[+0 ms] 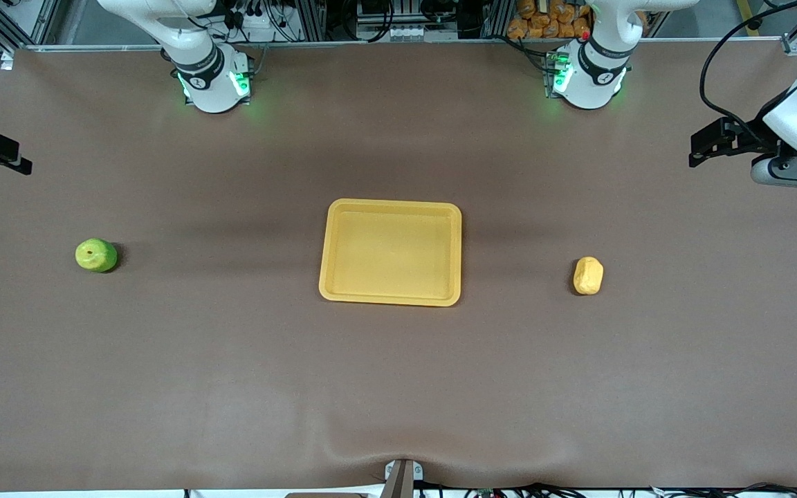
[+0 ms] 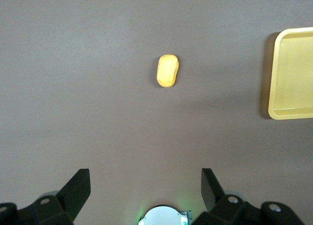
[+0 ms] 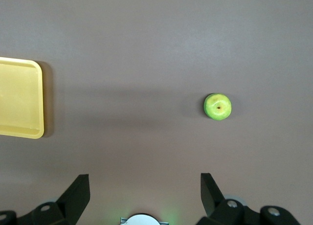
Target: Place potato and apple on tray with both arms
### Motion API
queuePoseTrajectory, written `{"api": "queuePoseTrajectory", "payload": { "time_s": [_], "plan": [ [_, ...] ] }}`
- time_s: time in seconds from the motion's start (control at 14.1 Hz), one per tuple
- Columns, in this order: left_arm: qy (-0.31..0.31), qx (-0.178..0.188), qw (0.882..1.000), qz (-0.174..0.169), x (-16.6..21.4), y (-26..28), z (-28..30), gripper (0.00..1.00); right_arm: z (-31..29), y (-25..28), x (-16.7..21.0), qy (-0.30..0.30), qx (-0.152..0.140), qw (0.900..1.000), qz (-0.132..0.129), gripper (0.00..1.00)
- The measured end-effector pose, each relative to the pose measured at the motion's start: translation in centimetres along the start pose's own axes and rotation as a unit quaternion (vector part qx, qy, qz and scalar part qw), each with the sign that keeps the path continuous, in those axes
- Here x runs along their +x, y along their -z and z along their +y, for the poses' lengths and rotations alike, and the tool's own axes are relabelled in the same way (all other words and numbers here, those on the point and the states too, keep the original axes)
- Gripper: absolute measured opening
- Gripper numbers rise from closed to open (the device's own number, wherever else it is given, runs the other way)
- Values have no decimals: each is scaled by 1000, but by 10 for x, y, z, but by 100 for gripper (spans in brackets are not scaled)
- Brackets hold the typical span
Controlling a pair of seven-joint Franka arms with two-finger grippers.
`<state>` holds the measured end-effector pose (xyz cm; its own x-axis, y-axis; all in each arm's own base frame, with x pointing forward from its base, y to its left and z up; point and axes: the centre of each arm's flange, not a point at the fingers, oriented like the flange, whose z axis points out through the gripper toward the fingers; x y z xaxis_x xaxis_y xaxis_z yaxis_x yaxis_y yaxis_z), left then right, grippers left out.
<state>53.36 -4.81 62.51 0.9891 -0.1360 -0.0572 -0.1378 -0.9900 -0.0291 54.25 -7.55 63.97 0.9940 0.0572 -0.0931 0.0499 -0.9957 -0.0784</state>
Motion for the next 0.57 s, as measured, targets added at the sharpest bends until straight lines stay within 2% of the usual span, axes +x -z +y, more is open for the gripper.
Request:
{"api": "queuePoseTrajectory", "payload": {
  "time_s": [0.28, 0.57],
  "plan": [
    [0, 0, 1000, 1, 1, 1, 0, 100, 0, -1, 0, 0, 0, 1000, -2, 100],
    [-7, -1, 1000, -7, 13, -8, 6, 100, 14, -14, 6, -13, 3, 1000, -15, 100]
  ]
}}
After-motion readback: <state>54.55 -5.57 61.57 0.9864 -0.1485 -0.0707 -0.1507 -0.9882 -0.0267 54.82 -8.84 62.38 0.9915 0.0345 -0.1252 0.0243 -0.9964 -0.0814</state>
